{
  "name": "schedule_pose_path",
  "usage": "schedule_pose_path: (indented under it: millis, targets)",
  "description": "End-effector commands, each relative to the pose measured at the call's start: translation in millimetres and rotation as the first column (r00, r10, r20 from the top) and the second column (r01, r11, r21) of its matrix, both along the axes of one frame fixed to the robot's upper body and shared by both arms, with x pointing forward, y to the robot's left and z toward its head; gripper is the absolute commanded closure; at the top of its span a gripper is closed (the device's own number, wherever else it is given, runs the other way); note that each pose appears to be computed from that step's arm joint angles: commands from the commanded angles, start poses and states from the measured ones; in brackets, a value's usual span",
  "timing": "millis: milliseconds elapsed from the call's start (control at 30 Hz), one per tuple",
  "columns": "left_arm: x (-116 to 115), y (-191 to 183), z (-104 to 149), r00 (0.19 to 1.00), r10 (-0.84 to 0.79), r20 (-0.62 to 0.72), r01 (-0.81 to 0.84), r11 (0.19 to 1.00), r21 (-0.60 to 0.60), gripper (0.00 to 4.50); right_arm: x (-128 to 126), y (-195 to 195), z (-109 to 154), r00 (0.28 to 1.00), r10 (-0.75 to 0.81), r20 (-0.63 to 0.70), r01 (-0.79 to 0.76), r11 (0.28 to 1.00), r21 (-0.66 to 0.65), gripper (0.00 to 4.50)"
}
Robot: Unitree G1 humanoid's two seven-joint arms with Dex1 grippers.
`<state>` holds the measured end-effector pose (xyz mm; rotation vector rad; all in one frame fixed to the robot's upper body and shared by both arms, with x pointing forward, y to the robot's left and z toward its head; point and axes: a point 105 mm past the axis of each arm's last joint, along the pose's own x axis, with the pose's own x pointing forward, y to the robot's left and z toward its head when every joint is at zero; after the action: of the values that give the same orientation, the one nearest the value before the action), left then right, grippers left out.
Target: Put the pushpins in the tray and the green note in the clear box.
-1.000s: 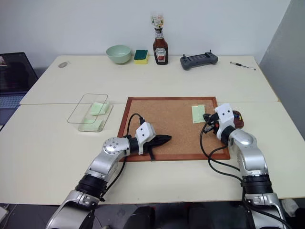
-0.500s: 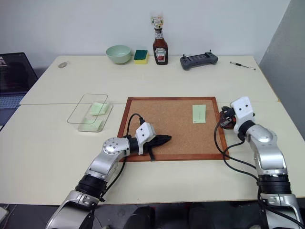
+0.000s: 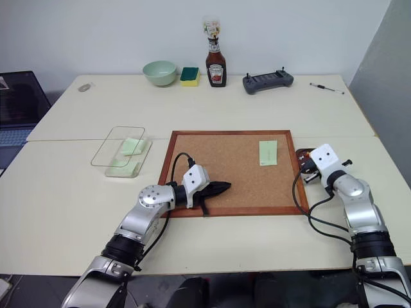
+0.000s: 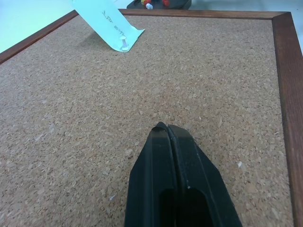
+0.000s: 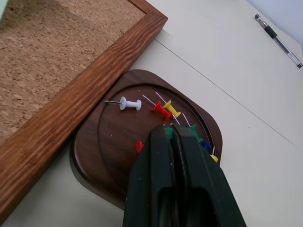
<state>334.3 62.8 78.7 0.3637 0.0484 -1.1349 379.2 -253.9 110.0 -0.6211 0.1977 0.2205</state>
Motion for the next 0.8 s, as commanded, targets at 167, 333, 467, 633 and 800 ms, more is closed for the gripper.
schedule_pose_path:
  millis: [167,333,467,633,800]
  targets:
    - [-3.3,5.6,-19.7,0.998,0.023,-0.058,-0.02,0.999,0.048,4.5,3.4,-1.9,16.9,0.999,-0.017,0.048,0.015,0.999,0.036,2.87]
    - [-3.3,5.2,-19.9,0.998,0.021,-0.057,-0.018,0.999,0.049,4.5,1.8,-3.1,20.9,0.998,-0.024,0.055,0.021,0.998,0.055,1.77]
    - [-3.0,5.5,-19.8,0.998,0.021,-0.055,-0.018,0.999,0.051,4.5,-0.7,-4.4,27.5,0.997,-0.03,0.07,0.026,0.997,0.068,0.81]
    - [-2.6,6.7,-19.6,0.998,0.025,-0.054,-0.022,0.998,0.052,4.5,-7.7,10.3,42.7,0.995,0.026,0.092,-0.044,0.98,0.196,0.27]
    - [-1.9,7.2,-19.2,0.998,0.027,-0.053,-0.024,0.998,0.052,4.5,-18.7,44.8,46.2,0.981,0.168,0.098,-0.191,0.931,0.311,0.27]
